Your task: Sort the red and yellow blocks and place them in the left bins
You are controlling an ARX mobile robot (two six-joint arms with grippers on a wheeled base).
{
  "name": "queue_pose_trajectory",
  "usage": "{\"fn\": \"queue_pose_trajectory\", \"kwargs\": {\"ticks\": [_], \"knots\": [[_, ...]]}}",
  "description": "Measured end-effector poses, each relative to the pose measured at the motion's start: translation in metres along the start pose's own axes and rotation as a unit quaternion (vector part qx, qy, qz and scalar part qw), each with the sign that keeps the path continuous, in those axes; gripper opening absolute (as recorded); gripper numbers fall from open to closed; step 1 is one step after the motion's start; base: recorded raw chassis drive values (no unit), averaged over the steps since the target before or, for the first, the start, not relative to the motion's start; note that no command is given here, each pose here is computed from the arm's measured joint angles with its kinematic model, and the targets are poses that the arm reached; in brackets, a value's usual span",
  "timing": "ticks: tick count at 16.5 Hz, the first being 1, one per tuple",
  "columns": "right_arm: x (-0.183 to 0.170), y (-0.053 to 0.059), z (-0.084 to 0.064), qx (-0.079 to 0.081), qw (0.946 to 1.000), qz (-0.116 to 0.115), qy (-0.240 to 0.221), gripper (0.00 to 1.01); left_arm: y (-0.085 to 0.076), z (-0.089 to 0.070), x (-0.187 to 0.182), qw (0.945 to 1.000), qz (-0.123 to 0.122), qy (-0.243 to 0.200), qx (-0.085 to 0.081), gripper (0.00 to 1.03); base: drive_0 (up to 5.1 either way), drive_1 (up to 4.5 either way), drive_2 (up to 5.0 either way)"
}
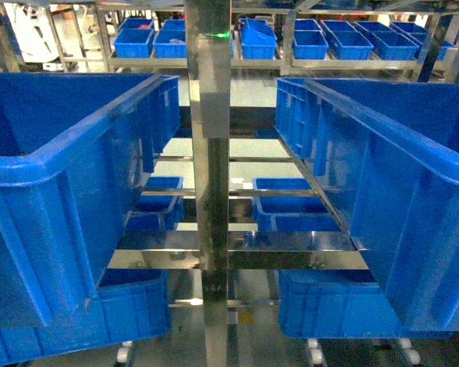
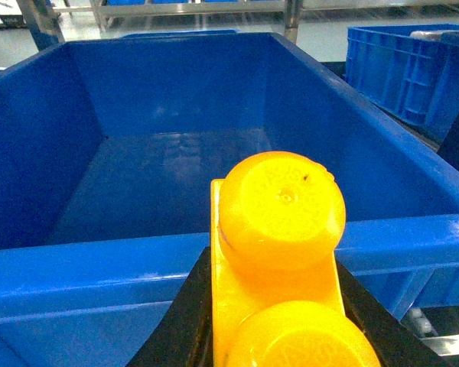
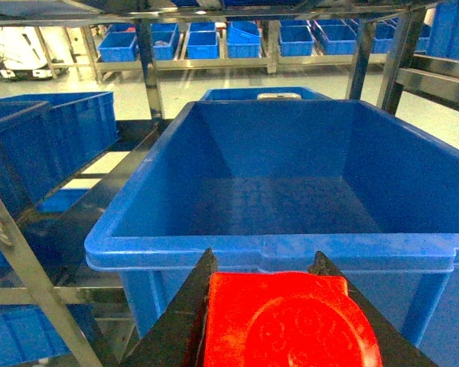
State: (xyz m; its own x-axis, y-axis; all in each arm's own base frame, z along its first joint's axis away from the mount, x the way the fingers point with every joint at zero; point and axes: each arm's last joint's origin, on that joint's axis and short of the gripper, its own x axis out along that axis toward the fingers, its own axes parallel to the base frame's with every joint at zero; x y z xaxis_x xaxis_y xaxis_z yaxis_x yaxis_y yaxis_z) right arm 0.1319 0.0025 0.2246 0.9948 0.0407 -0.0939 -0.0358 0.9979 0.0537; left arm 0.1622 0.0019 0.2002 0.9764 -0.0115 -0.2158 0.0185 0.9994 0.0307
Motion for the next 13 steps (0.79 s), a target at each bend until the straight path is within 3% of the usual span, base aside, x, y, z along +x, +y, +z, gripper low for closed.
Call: {"fn": "queue_pose_trajectory", "kwargs": {"ticks": [7, 11, 13], "knots": [[0.0, 0.0, 0.0, 0.0, 1.0, 0.0, 0.0, 0.28, 0.008, 0.003, -0.012, 1.0, 0.007, -0.006, 0.003, 0.27, 0.0, 0.0, 0.0], [0.0, 0.0, 0.0, 0.0, 1.0, 0.0, 0.0, 0.28, 0.018, 0.041, -0.032, 0.9976, 0.005, -0.069, 0.007, 0.27, 0.0, 0.0, 0.0], [0.0, 0.0, 0.0, 0.0, 1.0, 0.0, 0.0, 0.28, 0.017, 0.05, -0.032, 0.9963, -0.003, -0.085, 0.011, 0.27, 0.0, 0.0, 0.0]]}}
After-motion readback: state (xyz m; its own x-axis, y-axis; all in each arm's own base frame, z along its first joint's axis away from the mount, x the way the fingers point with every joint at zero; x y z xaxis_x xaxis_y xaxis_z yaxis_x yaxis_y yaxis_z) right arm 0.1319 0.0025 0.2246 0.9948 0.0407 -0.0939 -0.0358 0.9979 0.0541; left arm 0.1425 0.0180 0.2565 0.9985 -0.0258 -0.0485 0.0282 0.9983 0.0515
